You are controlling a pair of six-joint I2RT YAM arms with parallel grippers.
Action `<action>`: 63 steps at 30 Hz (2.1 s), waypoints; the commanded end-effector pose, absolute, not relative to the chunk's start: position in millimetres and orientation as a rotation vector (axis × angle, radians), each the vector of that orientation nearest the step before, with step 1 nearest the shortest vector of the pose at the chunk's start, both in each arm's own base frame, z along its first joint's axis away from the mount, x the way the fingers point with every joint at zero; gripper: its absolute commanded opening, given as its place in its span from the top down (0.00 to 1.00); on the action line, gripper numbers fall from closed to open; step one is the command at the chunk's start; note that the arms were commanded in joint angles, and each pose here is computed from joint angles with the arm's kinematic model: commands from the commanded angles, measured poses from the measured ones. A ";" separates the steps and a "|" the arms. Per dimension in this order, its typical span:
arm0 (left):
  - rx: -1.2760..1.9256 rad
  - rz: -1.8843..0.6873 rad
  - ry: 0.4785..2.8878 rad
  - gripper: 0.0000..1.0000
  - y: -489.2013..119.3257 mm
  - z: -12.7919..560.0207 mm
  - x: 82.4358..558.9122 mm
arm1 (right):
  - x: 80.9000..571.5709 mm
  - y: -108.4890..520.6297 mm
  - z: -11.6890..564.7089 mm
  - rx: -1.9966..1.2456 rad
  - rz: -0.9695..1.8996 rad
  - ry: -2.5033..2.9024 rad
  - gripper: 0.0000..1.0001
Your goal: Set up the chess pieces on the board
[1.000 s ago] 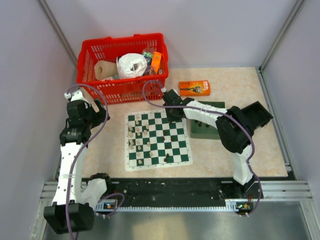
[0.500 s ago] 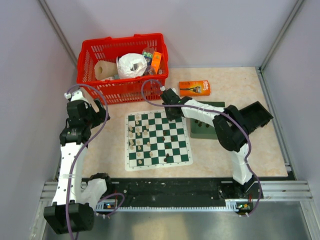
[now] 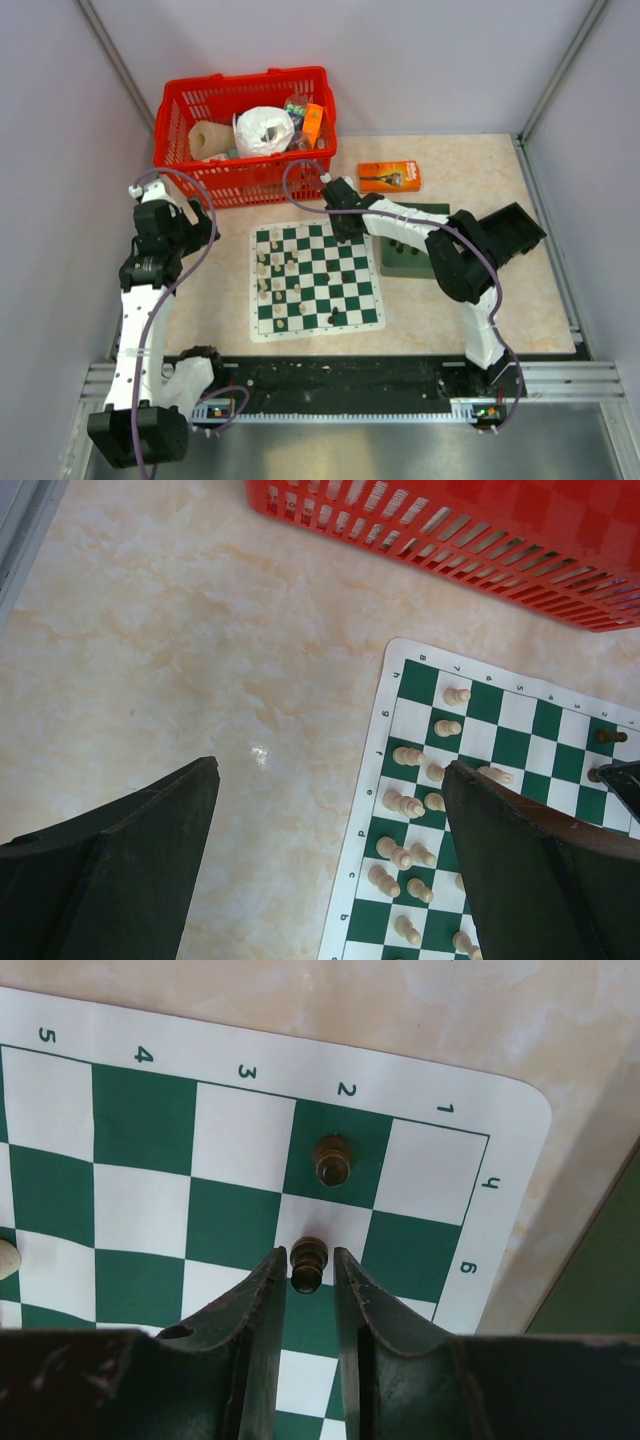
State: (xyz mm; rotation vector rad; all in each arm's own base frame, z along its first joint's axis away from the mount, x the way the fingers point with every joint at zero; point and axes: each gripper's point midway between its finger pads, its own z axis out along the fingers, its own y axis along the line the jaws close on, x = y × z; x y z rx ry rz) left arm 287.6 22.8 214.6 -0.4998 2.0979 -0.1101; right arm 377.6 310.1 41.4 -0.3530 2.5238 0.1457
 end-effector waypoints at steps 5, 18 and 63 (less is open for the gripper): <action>-0.492 -0.120 2.047 0.01 23.0 225.1 291.9 | 389.6 322.4 65.1 -0.360 0.197 2.467 0.69; -0.493 -0.118 2.039 0.01 23.4 227.3 291.8 | 347.2 338.8 112.5 -0.407 0.330 2.407 0.64; -0.491 -0.123 2.043 0.01 22.6 226.3 291.9 | 302.3 352.8 39.9 -0.467 0.324 2.604 0.67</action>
